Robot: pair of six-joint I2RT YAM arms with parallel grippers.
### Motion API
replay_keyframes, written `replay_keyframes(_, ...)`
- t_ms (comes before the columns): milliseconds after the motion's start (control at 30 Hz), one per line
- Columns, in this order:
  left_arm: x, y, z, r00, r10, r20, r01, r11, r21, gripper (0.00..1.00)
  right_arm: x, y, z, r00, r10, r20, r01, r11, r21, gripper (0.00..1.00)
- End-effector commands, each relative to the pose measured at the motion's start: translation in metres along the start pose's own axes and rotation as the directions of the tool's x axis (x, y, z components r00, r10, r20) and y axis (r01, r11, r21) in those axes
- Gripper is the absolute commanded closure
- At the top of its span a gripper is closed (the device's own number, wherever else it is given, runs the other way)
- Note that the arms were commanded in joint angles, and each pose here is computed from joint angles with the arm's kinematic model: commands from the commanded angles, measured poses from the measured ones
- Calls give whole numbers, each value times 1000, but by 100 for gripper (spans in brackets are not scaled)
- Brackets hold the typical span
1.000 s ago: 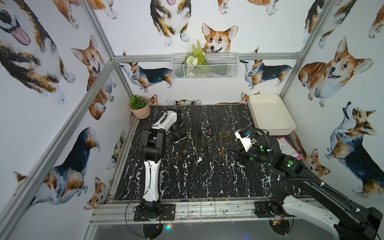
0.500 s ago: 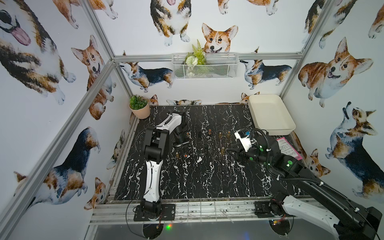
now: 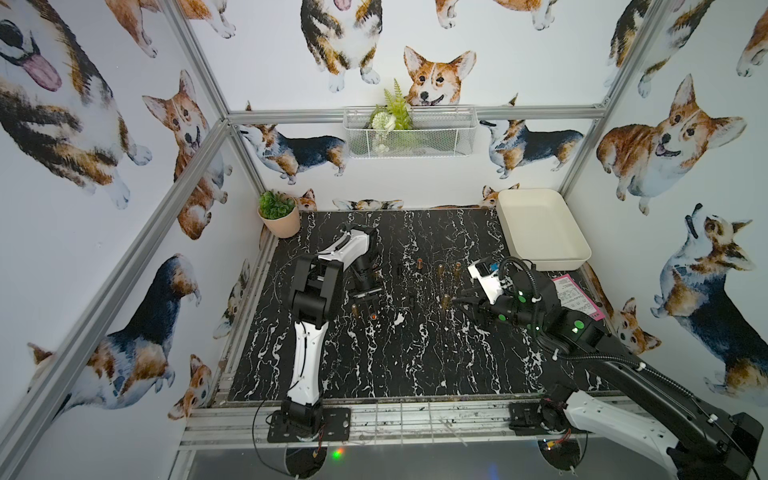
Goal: Open the lipstick cap
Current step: Adjust the lipstick.
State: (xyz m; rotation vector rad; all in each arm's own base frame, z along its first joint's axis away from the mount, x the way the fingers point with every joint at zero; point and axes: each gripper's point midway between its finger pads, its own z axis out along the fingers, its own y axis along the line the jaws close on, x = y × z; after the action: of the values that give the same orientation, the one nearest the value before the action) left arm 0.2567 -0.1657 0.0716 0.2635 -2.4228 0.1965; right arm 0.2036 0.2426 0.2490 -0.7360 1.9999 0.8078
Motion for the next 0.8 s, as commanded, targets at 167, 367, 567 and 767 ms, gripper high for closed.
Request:
replay_keyframes(167, 21, 1, 8, 995, -18, -101, 18, 1000, 1, 88, -9, 2, 0, 999, 1, 36, -1, 1000, -9, 54)
replay_keyframes(367, 29, -1, 14, 991, -26, -133, 30, 999, 30, 88, -9, 1, 1, 999, -1, 38, 1, 1000, -6, 54)
replay_keyframes(567, 30, -3, 16, 990, -26, -142, 31, 999, 35, 88, -10, 2, 0, 999, 0, 41, 1, 1000, -9, 54)
replay_keyframes(767, 26, -8, 18, 988, -26, -150, 34, 998, 50, 86, -9, 1, -1, 999, 0, 40, 0, 1000, -6, 54)
